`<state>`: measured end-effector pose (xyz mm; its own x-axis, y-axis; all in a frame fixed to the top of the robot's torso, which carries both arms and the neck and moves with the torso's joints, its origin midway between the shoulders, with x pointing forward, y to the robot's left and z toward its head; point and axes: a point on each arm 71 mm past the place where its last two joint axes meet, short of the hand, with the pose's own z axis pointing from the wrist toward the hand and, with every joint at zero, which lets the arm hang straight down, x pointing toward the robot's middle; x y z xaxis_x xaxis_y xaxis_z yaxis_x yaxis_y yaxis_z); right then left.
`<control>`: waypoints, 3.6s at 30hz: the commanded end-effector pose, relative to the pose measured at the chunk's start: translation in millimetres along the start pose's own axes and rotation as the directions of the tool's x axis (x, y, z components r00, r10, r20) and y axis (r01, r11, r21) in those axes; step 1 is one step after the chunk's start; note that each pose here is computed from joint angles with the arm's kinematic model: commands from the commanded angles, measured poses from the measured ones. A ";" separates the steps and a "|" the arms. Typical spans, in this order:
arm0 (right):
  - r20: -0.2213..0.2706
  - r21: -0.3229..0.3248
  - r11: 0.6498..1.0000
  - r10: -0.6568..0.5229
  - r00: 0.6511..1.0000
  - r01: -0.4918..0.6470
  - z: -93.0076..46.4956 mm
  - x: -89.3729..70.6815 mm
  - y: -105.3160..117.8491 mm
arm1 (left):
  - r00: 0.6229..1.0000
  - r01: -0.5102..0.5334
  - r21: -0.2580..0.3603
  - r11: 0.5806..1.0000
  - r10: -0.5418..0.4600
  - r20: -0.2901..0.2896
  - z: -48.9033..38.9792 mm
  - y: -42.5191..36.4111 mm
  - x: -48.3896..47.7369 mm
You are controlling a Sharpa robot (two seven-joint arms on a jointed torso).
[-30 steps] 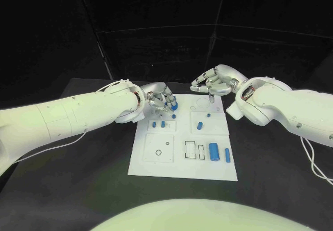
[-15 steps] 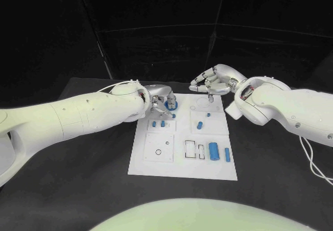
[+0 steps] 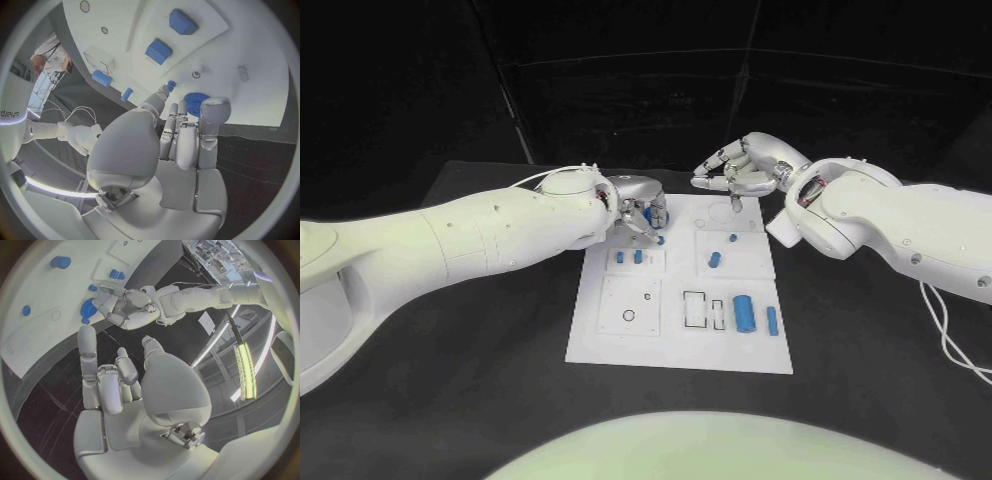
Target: Assemble the parts on the task board
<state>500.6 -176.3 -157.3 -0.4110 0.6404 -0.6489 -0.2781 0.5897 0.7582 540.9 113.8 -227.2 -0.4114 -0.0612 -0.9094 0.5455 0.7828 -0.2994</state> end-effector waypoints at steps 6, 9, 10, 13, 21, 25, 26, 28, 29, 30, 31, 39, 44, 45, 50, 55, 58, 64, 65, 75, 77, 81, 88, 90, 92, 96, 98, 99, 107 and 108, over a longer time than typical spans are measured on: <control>-0.005 -0.013 1.000 0.004 1.000 -0.004 0.7 0.8 2.8 | 0.997 -0.033 0.003 0.999 0.033 -0.064 4.4 -2.1 3.9; -0.006 -0.013 1.000 0.004 1.000 -0.004 1.0 1.2 3.2 | 0.996 -0.039 0.001 0.999 0.039 -0.078 6.0 -3.1 5.2; -0.006 -0.014 1.000 0.004 1.000 -0.004 1.0 1.3 3.3 | 0.996 -0.040 0.001 0.999 0.040 -0.081 6.4 -3.4 5.6; -0.007 -0.014 1.000 0.004 1.000 -0.004 1.3 1.6 3.5 | 0.995 -0.042 -0.001 0.999 0.042 -0.090 7.4 -4.2 7.1; -0.008 -0.016 1.000 0.004 1.000 -0.005 1.2 2.1 4.1 | 0.992 -0.042 -0.016 0.999 0.040 -0.120 9.0 -4.4 11.6; -0.008 -0.016 1.000 0.005 1.000 -0.005 1.4 2.3 4.4 | 0.991 -0.041 -0.015 0.999 0.039 -0.126 10.5 -5.7 13.5; -0.009 -0.016 1.000 0.005 1.000 -0.005 1.5 2.4 4.5 | 0.991 -0.041 -0.015 0.999 0.039 -0.127 10.9 -6.0 14.0; -0.009 -0.017 1.000 0.005 1.000 -0.005 1.6 2.5 4.6 | 0.991 -0.041 -0.016 0.999 0.038 -0.127 11.7 -6.4 15.1; -0.009 -0.017 1.000 0.005 1.000 -0.005 1.5 2.5 4.7 | 0.991 -0.040 -0.017 0.999 0.038 -0.127 11.9 -6.4 15.4; -0.009 -0.017 1.000 0.005 1.000 -0.005 1.4 2.6 4.7 | 0.991 -0.040 -0.018 0.999 0.038 -0.127 12.2 -6.3 15.6; -0.009 -0.017 1.000 0.005 1.000 -0.005 1.3 2.6 4.8 | 0.991 -0.040 -0.020 0.999 0.038 -0.125 12.5 -6.0 15.7; -0.010 -0.017 1.000 0.005 1.000 -0.005 1.6 2.9 5.0 | 0.992 -0.039 -0.018 0.999 0.037 -0.124 13.7 -5.6 16.5; -0.012 -0.018 1.000 0.005 1.000 -0.005 1.6 3.3 5.4 | 0.991 -0.038 -0.012 0.999 0.036 -0.125 14.4 -6.9 17.2; -0.012 -0.018 1.000 0.005 1.000 -0.005 1.6 3.3 5.4 | 0.992 -0.038 -0.012 0.999 0.036 -0.124 14.4 -6.8 17.1; -0.013 -0.018 1.000 0.005 1.000 -0.005 1.7 3.3 5.4 | 0.995 -0.033 -0.008 0.999 0.032 -0.098 12.1 -3.5 15.3; -0.012 -0.017 1.000 0.005 1.000 -0.005 1.2 2.7 4.7 | 0.998 -0.018 -0.010 1.000 0.017 -0.062 5.9 3.2 12.6; -0.011 -0.015 1.000 0.004 1.000 -0.005 1.0 2.2 4.1 | 0.999 0.001 -0.008 1.000 -0.001 -0.034 1.4 6.2 10.2; -0.009 -0.014 1.000 0.004 1.000 -0.004 1.3 1.6 3.4 | 0.999 0.028 0.008 1.000 -0.028 0.024 -6.1 6.0 0.0; -0.009 -0.014 1.000 0.004 1.000 -0.004 1.4 1.4 3.2 | 0.999 0.034 0.011 0.999 -0.034 0.032 -7.6 6.0 -1.9; -0.007 -0.011 1.000 0.003 1.000 -0.003 1.5 0.4 1.8 | 0.994 0.077 0.013 0.997 -0.078 0.070 -23.9 11.6 -11.5; -0.007 -0.010 1.000 0.002 1.000 -0.003 1.4 0.2 1.5 | 0.994 0.087 0.003 0.996 -0.087 0.068 -27.9 15.7 -11.9; -0.006 -0.009 1.000 0.002 1.000 -0.002 1.1 -0.5 0.8 | 0.994 0.098 -0.022 0.995 -0.097 0.057 -35.2 25.0 -11.6; -0.005 -0.007 1.000 0.001 1.000 -0.001 0.9 -1.3 -0.2 | 0.994 0.106 -0.053 0.993 -0.104 0.036 -42.5 36.5 -9.4; -0.005 -0.007 1.000 0.001 1.000 -0.001 0.9 -1.3 -0.3 | 0.994 0.107 -0.058 0.993 -0.105 0.032 -43.0 38.1 -8.7; -0.005 -0.007 1.000 0.001 1.000 -0.001 0.9 -1.3 -0.3 | 0.994 0.108 -0.061 0.992 -0.106 0.029 -43.0 38.9 -8.1; -0.005 -0.008 1.000 0.001 1.000 -0.001 1.1 -1.2 -0.1 | 0.994 0.108 -0.068 0.992 -0.107 0.018 -41.5 39.9 -6.5; -0.005 -0.008 1.000 0.001 1.000 -0.001 1.1 -1.1 -0.1 | 0.994 0.109 -0.072 0.991 -0.108 0.013 -40.9 40.2 -5.7; -0.005 -0.008 1.000 0.001 1.000 -0.001 1.1 -1.1 -0.1 | 0.994 0.109 -0.074 0.991 -0.108 0.009 -40.6 40.4 -5.2; -0.006 -0.007 1.000 0.001 1.000 -0.001 1.0 -1.1 -0.2 | 0.993 0.110 -0.098 0.989 -0.113 -0.022 -39.3 43.9 -1.1; -0.006 -0.007 1.000 0.001 1.000 -0.001 1.0 -1.1 -0.2 | 0.993 0.110 -0.100 0.989 -0.113 -0.023 -39.3 44.3 -0.9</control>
<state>502.1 -177.3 -158.1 -0.4118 0.6391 -0.6496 -0.2754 0.5922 0.7573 536.7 172.6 -227.0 -0.4645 -0.1462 -0.8734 0.4330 0.8229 -0.3680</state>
